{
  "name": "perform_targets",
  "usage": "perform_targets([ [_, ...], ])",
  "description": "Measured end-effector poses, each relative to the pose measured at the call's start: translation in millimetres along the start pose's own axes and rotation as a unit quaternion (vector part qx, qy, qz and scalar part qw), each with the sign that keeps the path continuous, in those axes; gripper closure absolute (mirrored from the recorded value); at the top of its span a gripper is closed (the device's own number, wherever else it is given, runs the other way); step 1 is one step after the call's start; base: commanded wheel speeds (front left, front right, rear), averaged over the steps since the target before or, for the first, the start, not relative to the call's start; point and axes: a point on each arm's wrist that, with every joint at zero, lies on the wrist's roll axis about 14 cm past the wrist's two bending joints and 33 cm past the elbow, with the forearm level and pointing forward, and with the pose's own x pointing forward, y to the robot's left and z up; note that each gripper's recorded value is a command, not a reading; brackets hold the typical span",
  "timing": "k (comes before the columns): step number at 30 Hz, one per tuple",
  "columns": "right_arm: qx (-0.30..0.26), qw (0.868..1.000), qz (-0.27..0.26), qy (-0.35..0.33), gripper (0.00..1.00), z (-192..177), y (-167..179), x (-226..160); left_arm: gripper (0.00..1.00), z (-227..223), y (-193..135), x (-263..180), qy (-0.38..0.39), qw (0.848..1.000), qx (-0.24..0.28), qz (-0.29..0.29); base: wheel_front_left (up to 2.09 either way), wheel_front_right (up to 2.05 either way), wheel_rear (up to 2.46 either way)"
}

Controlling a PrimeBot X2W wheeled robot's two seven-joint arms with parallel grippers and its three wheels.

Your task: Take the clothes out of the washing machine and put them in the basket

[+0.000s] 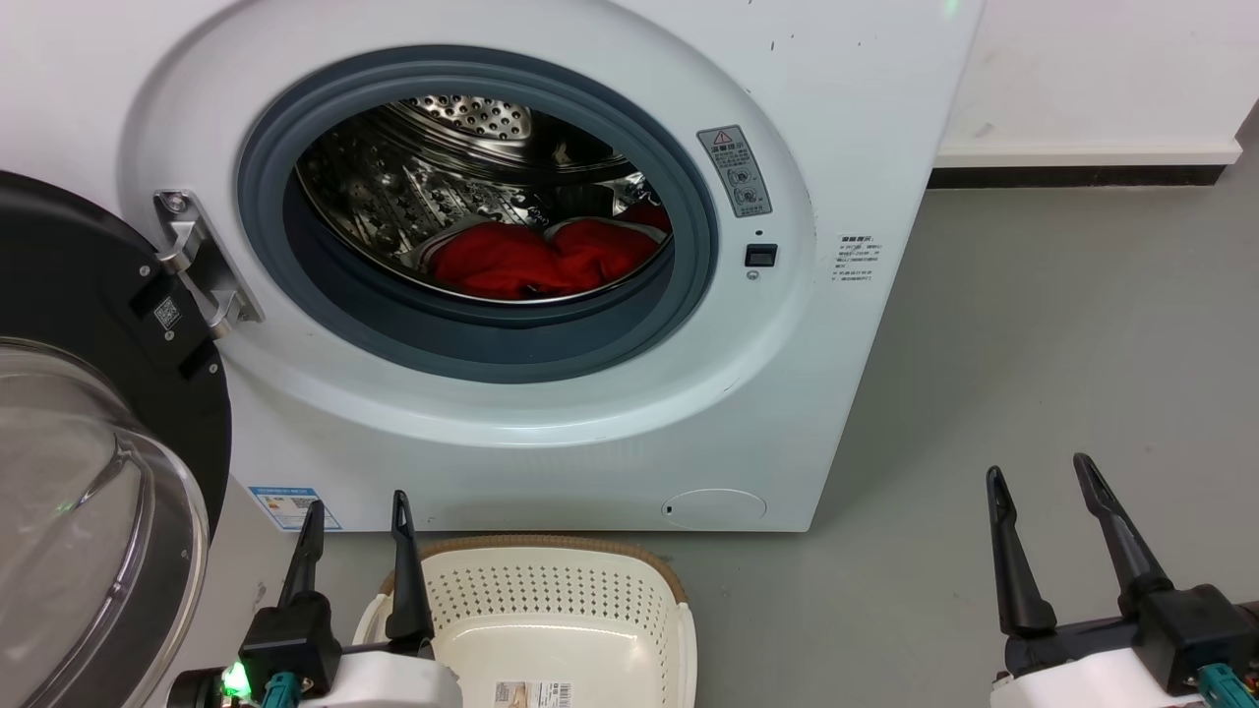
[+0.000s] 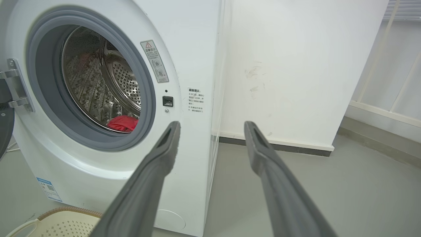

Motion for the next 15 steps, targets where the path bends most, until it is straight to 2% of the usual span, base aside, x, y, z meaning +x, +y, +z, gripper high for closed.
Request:
perform_targets([
  [10, 0.003, 1.000, -0.003, 0.005, 0.00, -3.0, -1.2, 0.0, 0.00, -6.0, -2.9, 2.4, 0.008, 1.000, 0.005, -0.006, 0.00, 0.00, 0.00],
  [15, 0.005, 1.000, -0.005, 0.010, 0.00, -7.8, -3.1, 6.3, 0.00, -5.9, -11.7, 23.3, 0.003, 1.000, 0.010, -0.027, 0.00, 0.00, 0.00],
])
